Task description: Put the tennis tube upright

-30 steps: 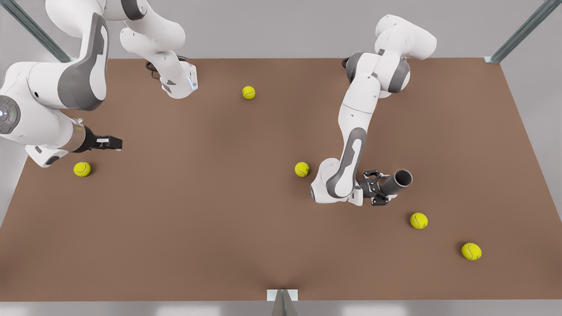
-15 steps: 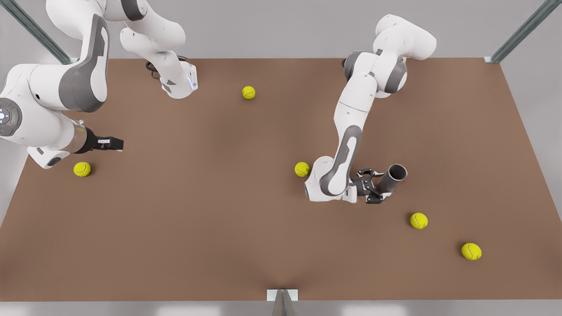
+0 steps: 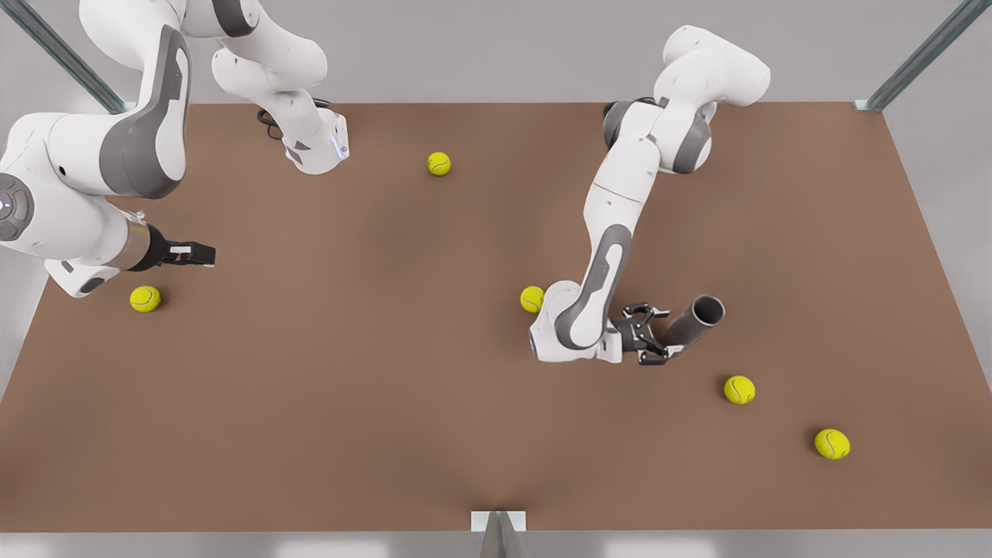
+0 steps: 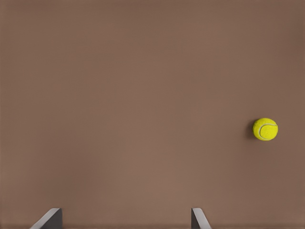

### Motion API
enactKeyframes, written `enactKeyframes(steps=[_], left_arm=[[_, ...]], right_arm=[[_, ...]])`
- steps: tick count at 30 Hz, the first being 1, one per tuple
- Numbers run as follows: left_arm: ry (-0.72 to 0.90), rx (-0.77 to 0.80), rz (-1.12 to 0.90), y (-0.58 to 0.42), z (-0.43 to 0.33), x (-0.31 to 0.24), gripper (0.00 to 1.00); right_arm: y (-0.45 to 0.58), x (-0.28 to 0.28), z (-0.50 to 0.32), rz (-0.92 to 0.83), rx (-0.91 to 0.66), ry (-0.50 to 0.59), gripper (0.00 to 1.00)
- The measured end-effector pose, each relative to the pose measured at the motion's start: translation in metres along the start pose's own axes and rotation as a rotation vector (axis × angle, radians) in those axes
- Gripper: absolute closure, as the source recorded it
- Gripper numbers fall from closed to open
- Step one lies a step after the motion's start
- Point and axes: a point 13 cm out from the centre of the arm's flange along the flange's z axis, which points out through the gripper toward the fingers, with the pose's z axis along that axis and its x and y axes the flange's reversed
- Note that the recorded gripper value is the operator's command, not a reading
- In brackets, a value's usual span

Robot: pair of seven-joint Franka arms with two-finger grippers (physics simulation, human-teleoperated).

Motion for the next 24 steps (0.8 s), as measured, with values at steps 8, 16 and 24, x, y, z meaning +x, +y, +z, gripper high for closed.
enactKeyframes(steps=[8,16,24], left_arm=[[0.079,0.014,0.042,0.017,-0.051,0.009,0.0],[0.659,-0.111,0.262,-0.005,-0.143,-0.136,0.0],[1.304,0.019,0.543,-0.073,-0.039,-0.345,0.0]], right_arm=[[-0.003,0.0,0.0,0.002,-0.001,0.0,0.0],[-0.002,0.0,0.0,-0.002,0.0,-0.001,0.0],[-0.002,-0.001,0.001,-0.002,-0.001,0.0,0.0]])
